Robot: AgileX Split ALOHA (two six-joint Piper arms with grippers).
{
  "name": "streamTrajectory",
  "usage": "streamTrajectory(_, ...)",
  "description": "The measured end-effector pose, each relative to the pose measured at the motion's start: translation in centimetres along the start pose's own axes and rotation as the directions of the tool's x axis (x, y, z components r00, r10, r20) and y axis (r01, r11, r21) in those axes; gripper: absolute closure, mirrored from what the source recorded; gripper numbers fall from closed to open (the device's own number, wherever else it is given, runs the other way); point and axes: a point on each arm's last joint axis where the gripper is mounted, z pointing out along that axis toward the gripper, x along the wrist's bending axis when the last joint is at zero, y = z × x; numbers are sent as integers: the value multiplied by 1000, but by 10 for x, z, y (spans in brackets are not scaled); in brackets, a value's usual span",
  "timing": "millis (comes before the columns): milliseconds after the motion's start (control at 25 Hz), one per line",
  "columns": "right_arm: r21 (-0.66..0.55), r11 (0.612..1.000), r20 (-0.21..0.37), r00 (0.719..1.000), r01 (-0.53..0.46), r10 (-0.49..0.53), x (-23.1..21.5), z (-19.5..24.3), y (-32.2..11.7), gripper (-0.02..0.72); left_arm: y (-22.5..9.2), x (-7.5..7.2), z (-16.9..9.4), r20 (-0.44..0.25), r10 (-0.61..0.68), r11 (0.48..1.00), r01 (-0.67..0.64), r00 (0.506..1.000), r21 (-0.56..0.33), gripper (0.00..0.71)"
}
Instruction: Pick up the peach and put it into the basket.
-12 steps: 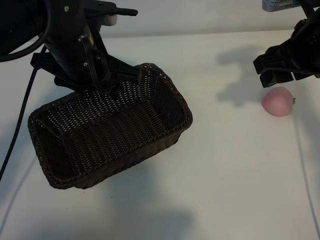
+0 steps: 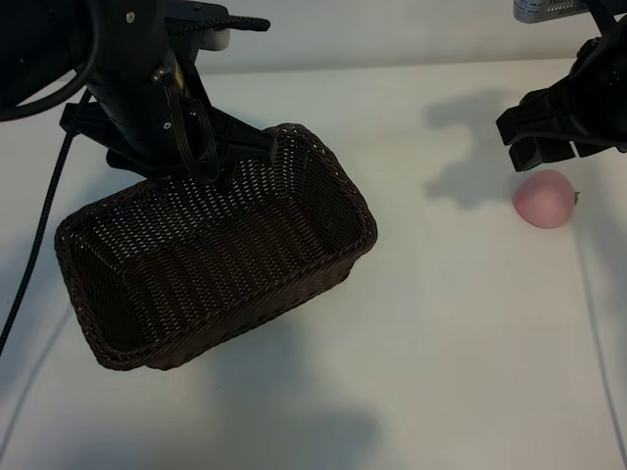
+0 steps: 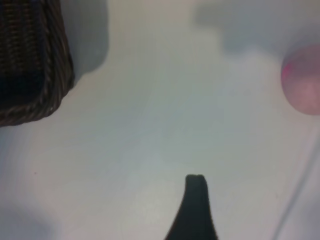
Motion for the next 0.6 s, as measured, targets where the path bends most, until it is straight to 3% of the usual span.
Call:
streamTrajectory(400,0,1000,0,1000,0,0,0,0,0,116,0,0,0,1,0,1000,0,1000,-3,192)
streamTrajectory(600,0,1000,0,1000,0,0,0,0,0,116,5,-1,0,9,11,999,-11,1000,-53,192)
